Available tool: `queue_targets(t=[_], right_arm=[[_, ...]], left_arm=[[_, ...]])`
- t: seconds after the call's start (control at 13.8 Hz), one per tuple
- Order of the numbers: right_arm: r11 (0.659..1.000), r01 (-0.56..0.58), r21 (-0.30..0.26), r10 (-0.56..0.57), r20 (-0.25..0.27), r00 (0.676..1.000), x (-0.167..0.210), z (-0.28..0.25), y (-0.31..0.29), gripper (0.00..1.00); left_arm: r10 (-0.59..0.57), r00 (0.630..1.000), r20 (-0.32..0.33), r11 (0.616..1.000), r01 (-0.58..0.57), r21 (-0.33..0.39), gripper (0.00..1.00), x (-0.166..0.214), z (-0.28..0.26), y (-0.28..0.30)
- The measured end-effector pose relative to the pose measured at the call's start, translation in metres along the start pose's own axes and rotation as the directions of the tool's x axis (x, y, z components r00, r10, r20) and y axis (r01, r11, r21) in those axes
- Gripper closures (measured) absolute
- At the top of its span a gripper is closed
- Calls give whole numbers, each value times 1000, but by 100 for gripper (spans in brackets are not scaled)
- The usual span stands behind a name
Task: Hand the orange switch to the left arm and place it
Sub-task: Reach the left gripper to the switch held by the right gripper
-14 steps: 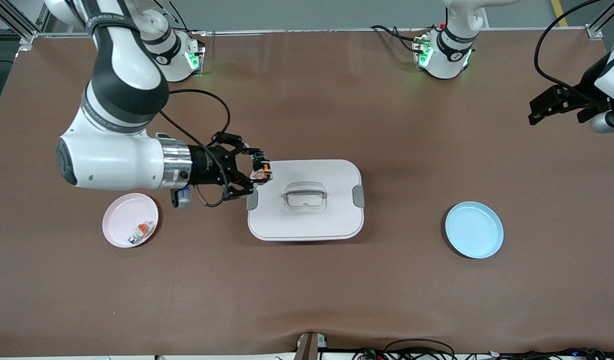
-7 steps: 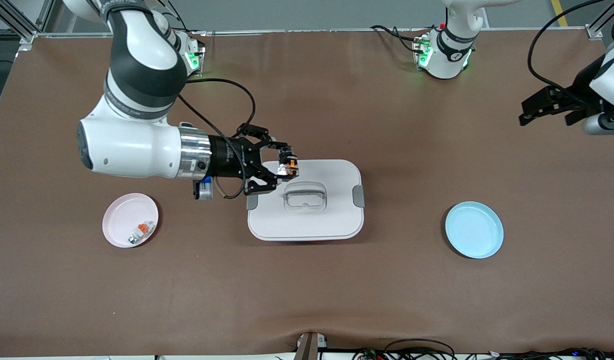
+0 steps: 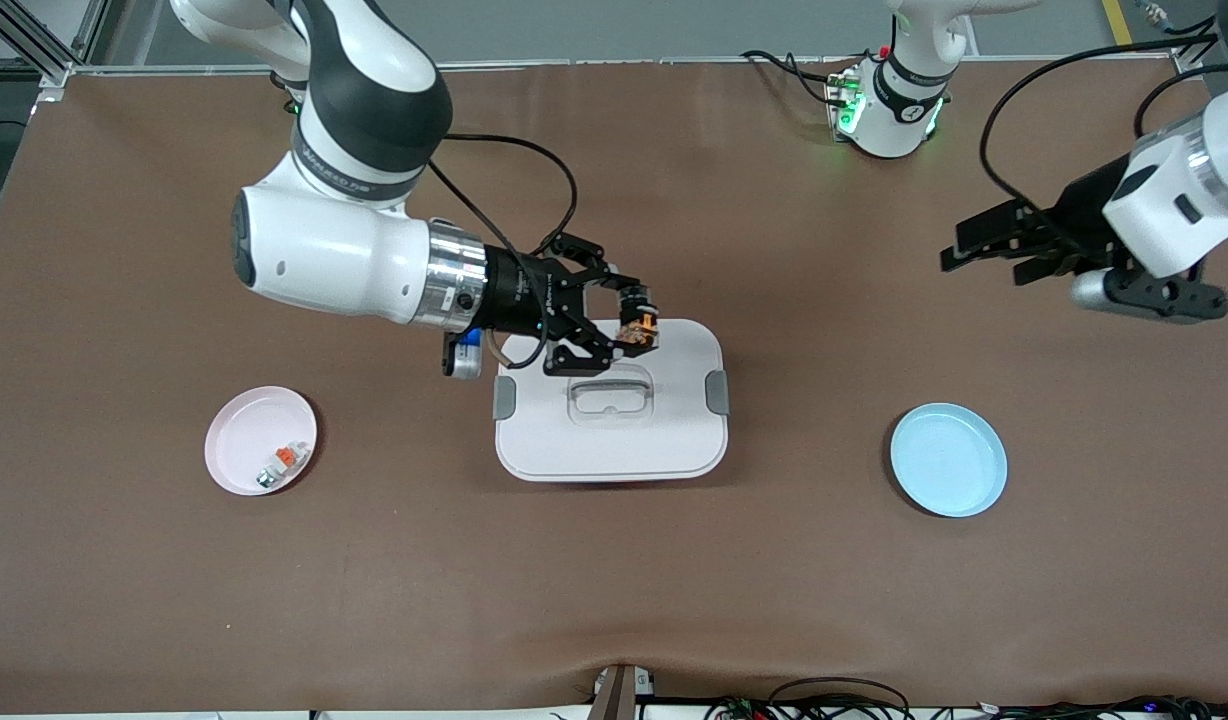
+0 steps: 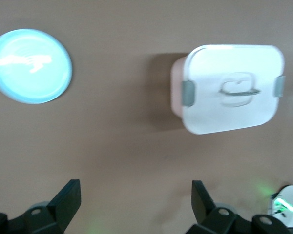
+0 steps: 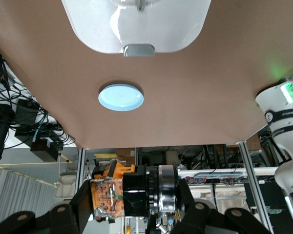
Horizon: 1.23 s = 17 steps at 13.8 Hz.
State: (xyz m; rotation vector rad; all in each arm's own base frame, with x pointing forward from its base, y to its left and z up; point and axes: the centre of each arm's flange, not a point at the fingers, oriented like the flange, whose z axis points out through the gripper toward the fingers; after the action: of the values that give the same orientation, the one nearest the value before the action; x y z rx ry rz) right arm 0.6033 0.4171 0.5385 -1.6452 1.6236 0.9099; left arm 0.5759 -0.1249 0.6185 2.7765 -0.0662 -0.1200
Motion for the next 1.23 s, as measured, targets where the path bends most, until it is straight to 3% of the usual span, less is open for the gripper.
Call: queue_targets(t=[0.22, 0.58, 1.08, 1.23], right_arm=[[999, -5, 41, 5, 19, 1000, -12, 13, 7, 28], [996, -36, 80, 33, 47, 998, -31, 34, 13, 28], [995, -48, 93, 43, 61, 997, -36, 57, 8, 28], [994, -47, 94, 41, 62, 997, -37, 56, 8, 28]], left_arm=[[-31, 999, -42, 994, 26, -104, 0, 5, -1, 22], [-75, 991, -108, 987, 58, -151, 0, 18, 31, 83], [31, 990, -137, 975, -60, -212, 0, 48, 67, 141], [71, 988, -137, 958, -105, -265, 0, 47, 63, 144]])
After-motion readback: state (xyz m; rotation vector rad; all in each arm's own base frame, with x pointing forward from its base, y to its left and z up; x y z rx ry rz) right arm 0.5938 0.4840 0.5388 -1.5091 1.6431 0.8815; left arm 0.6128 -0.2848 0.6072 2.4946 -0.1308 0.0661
